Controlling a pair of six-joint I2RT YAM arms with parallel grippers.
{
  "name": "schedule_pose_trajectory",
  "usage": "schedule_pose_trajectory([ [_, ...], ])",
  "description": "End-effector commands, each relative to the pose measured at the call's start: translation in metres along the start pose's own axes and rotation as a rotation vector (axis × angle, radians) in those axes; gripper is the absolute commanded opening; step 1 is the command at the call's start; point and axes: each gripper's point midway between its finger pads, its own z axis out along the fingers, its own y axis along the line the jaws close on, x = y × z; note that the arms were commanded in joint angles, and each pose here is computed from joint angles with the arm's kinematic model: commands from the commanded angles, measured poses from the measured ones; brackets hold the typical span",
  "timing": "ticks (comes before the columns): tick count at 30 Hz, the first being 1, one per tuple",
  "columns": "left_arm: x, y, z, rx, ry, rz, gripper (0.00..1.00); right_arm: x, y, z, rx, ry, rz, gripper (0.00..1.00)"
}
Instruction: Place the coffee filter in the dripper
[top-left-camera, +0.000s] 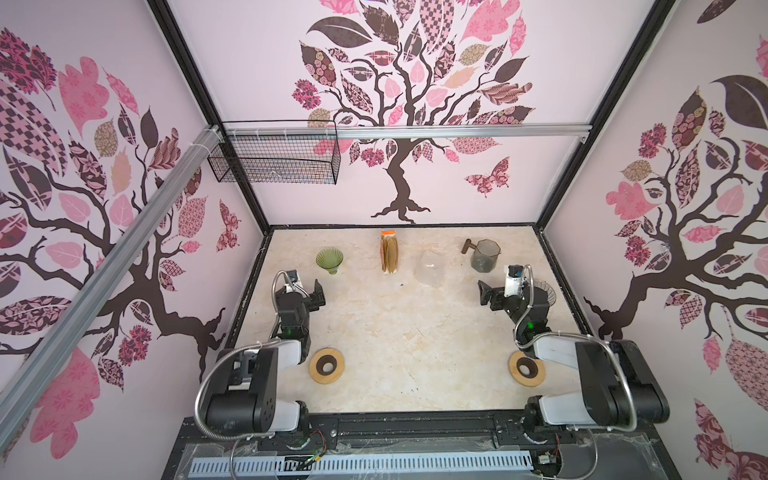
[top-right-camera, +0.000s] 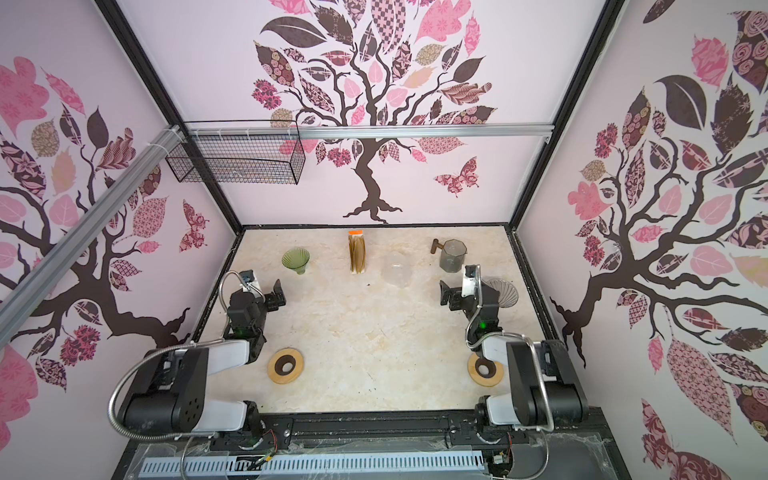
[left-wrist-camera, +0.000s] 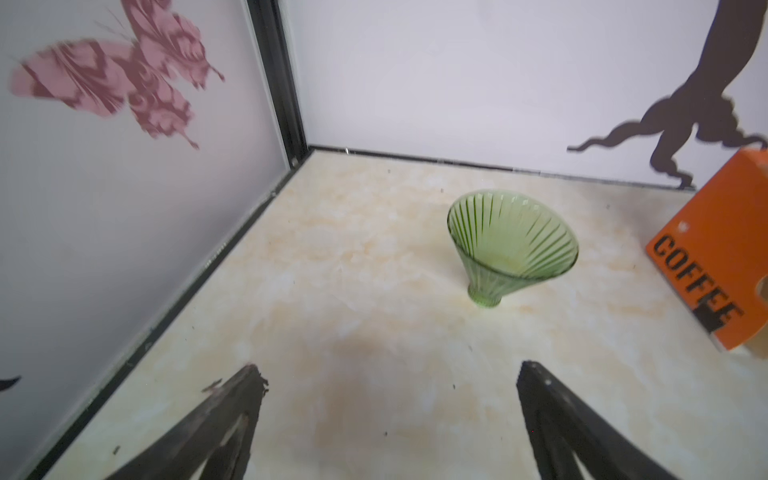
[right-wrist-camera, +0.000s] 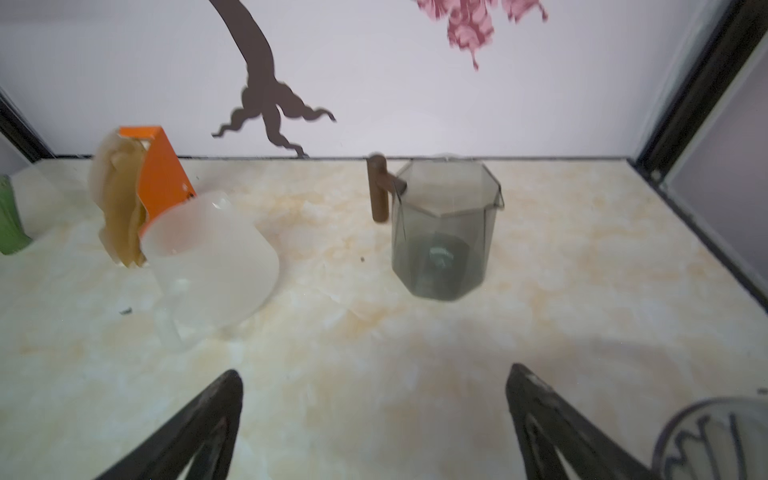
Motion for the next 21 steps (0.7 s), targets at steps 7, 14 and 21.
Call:
schedule_pose_trajectory([
  [7,-0.055,0.028,-0.028,-0.158,0.046,-0.324,0.98,-0.159,0.002,-0.041,0.084,-0.351,0.39,1.0],
  [14,-0.099,0.049,-0.042,-0.242,0.073,-0.583,0.98,-0.195,-0.059,-0.066,0.378,-0.247,0.873,1.0],
  [21,-0.125,0.013,-0.01,-0.039,0.121,-0.835,0.98,-0.236,-0.043,-0.075,0.226,-0.252,1.034,1.0],
])
